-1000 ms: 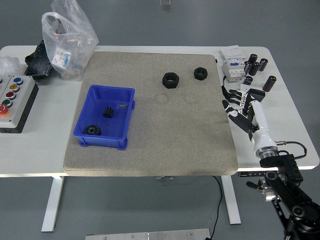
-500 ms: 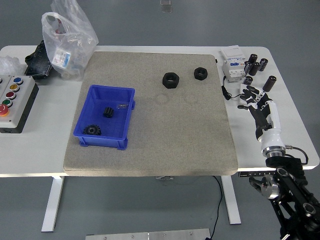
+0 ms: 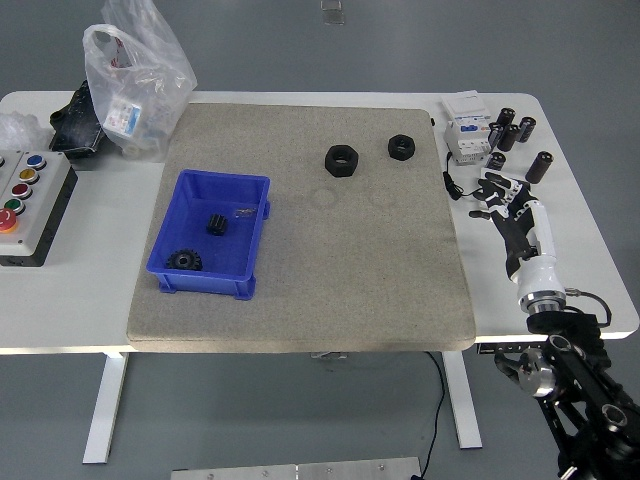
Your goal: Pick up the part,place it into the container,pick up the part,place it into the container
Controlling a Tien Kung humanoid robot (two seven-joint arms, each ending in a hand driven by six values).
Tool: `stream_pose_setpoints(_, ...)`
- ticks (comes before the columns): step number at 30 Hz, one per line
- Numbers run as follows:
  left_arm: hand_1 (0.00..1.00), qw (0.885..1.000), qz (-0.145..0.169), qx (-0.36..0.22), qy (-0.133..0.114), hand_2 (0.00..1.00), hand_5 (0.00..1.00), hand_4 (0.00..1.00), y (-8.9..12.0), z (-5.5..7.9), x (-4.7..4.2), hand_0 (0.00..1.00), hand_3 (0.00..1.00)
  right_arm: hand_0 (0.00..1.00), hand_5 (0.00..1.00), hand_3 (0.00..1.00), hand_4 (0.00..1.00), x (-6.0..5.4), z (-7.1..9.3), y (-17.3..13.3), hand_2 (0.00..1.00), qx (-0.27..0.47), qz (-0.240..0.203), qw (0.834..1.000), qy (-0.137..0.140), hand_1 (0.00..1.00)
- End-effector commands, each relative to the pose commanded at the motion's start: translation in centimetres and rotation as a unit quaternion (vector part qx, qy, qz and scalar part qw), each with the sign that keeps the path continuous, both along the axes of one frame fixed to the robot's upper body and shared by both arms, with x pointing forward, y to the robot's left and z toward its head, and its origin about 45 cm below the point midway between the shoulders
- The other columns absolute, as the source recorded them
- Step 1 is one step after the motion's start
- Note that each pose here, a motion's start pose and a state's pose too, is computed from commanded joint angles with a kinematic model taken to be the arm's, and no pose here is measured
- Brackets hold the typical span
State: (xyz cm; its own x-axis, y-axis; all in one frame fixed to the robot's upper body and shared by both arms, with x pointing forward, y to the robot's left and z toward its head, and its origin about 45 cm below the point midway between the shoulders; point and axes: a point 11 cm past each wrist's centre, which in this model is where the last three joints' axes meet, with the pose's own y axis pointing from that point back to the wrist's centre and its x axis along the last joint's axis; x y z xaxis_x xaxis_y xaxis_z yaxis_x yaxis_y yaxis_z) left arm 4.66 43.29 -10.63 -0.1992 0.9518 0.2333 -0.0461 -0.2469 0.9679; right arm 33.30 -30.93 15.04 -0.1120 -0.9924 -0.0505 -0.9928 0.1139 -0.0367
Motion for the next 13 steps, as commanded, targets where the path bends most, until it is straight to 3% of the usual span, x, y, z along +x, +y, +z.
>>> stream_pose_setpoints(13,0.658,1.000,0.020,0.009,0.011,0.631,0.213,0.635,1.2,0.5,-0.04,0.667,0.763,0.492,0.462,0.655,0.764,0.0,0.3,0.1,0.683,-0.005,0.000,1.000,-0.006,0.647)
